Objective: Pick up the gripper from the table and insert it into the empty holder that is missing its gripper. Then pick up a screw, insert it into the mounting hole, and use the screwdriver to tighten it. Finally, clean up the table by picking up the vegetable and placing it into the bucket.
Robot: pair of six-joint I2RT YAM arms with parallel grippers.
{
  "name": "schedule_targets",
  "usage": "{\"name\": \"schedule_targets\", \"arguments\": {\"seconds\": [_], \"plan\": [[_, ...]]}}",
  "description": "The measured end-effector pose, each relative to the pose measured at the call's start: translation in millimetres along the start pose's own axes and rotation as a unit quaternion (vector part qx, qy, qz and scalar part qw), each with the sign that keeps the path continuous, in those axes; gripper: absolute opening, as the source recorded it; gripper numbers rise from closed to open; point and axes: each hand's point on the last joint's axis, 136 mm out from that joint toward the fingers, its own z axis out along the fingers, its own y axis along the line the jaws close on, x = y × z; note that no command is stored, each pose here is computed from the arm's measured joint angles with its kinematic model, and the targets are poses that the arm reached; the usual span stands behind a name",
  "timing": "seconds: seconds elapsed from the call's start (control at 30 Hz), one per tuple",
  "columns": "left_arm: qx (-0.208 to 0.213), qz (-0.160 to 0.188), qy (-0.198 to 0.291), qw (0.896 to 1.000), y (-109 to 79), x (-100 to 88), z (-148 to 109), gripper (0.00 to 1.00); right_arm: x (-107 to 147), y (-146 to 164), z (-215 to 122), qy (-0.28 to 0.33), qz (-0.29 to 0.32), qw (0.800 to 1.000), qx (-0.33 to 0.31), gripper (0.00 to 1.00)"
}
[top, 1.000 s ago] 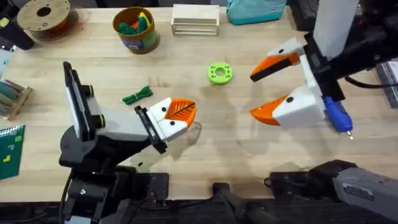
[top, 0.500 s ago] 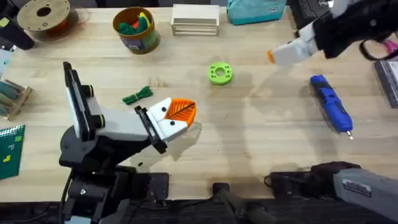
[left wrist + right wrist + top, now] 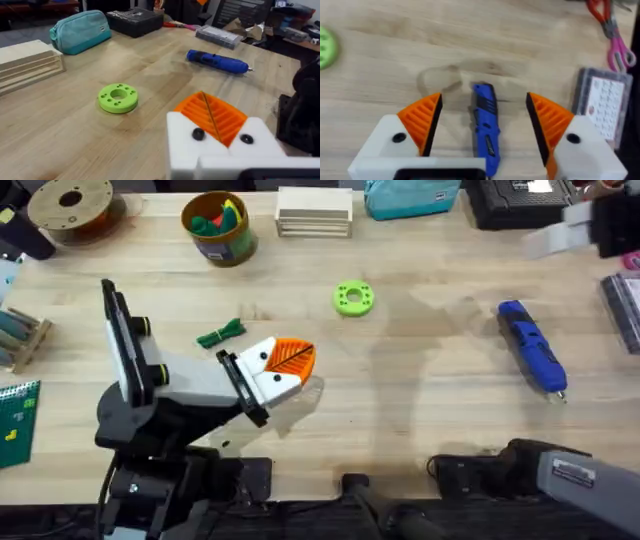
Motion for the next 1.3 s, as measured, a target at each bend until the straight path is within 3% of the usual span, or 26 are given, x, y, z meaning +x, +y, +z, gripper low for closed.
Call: {"name": "schedule_targets", "arguments": {"seconds": [0.17,0.37,0.67,0.8,0.93,1.3], "plan": [[0.000,0.000,0.000,1.000,0.0,0.0,0,0.004,37,-36,17,0.070,0.059,0.996,0.018,0.991],[0.000,0.000,0.000,1.000,0.0,0.0,0,0.004,74,-40,47,0.161,0.069,0.985,-0.013,0.991],[0.000,0.000,0.000,1.000,0.0,0.0,0,0.004,91,-40,78,0.209,0.030,0.976,-0.047,0.991],[0.000,0.000,0.000,1.000,0.0,0.0,0,0.004,106,-25,122,0.249,0.022,0.962,-0.109,0.991],[0.000,0.000,0.000,1.000,0.0,0.0,0,0.004,117,-16,142,0.273,0.023,0.952,-0.136,0.991],[0.000,0.000,0.000,1.000,0.0,0.0,0,0.004,134,-9,165,0.294,-0.004,0.942,-0.160,0.991]]}}
